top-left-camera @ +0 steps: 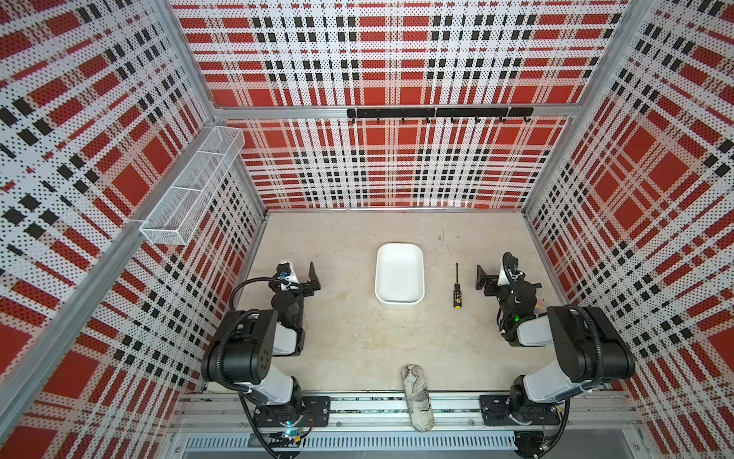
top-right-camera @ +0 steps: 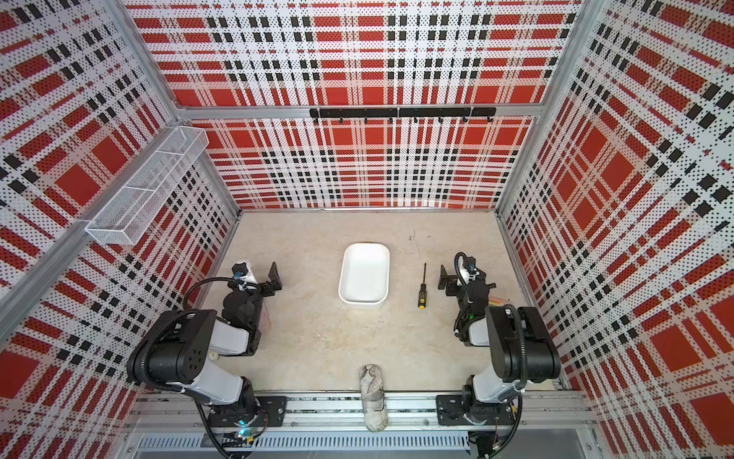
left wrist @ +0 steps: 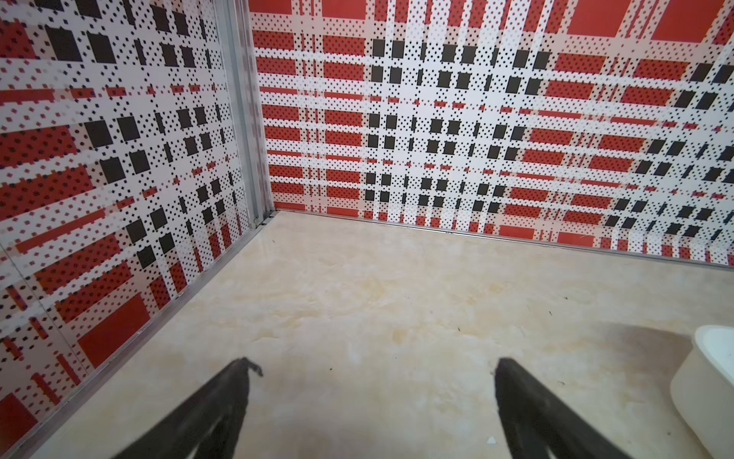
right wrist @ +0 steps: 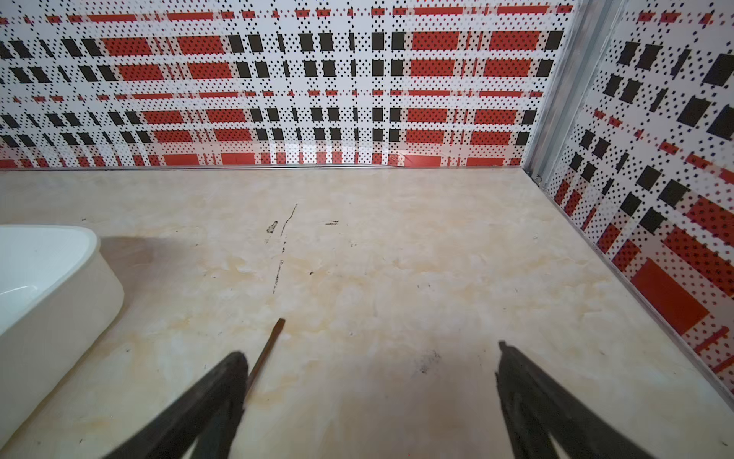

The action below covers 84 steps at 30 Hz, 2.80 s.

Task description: Put the screwdriver in the bin

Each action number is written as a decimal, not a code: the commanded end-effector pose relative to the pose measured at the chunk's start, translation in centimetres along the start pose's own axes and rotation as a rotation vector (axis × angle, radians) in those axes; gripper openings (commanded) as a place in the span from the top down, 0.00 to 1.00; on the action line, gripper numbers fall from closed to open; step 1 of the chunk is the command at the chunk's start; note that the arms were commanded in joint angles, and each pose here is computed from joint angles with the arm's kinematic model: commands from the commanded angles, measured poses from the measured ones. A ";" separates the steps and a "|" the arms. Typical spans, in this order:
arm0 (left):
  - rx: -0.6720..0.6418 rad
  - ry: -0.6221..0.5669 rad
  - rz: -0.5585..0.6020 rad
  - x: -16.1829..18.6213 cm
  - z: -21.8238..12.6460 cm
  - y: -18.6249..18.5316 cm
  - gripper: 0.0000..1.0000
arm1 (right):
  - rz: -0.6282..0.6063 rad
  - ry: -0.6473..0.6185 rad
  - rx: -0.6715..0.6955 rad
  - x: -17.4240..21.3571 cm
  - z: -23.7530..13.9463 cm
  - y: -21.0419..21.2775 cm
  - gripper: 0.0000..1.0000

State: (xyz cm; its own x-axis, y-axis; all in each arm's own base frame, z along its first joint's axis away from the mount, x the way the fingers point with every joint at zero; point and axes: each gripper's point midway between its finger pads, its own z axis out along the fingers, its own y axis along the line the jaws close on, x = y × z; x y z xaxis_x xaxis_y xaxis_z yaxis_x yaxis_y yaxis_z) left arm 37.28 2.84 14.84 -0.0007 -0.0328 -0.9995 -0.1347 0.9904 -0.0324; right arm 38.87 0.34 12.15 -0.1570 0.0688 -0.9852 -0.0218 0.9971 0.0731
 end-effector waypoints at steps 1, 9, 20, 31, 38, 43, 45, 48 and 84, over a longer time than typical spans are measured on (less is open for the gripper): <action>0.003 -0.041 -0.003 -1.0 0.1 -0.1 0.02 | -0.017 -0.026 -0.001 -0.7 0.2 0.2 0.00; 0.004 -0.041 -0.003 -1.0 0.1 -0.1 0.02 | -0.019 -0.030 0.005 -0.8 0.2 0.2 0.00; 0.141 -0.029 0.063 -3.0 0.1 -3.0 0.02 | 0.038 0.059 0.049 -3.9 -0.1 -0.1 0.00; 0.485 0.022 -0.160 -6.2 -0.6 -11.0 0.02 | 0.223 0.406 -0.081 -1.2 -1.1 7.7 0.00; 0.598 0.168 -0.243 -2.8 -1.0 -14.4 0.02 | 0.269 0.531 -0.053 4.3 -2.0 9.7 0.02; 0.614 0.273 -0.302 -0.3 -0.3 -15.1 0.02 | 0.286 0.571 -0.049 6.8 -2.6 10.0 0.03; 0.610 0.298 -0.319 0.4 -0.1 -15.2 0.02 | 0.282 0.584 -0.041 7.7 -2.8 10.1 0.03; 0.618 0.319 -0.326 1.0 -0.1 -15.4 0.02 | 0.275 0.605 -0.033 8.8 -3.0 10.3 0.04; 0.599 0.402 -0.399 2.8 0.2 -15.3 0.02 | 0.199 0.690 0.106 11.1 -1.1 10.4 0.71</action>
State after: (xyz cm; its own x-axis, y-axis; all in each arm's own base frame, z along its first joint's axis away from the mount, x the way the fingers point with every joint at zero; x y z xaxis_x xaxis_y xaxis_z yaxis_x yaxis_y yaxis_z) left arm 39.08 -12.24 12.32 -0.4295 -0.3281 -0.8414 0.3451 0.8014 -0.4886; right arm 35.88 11.37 2.42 -0.7260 0.2549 -0.6387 0.1550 0.9655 0.2091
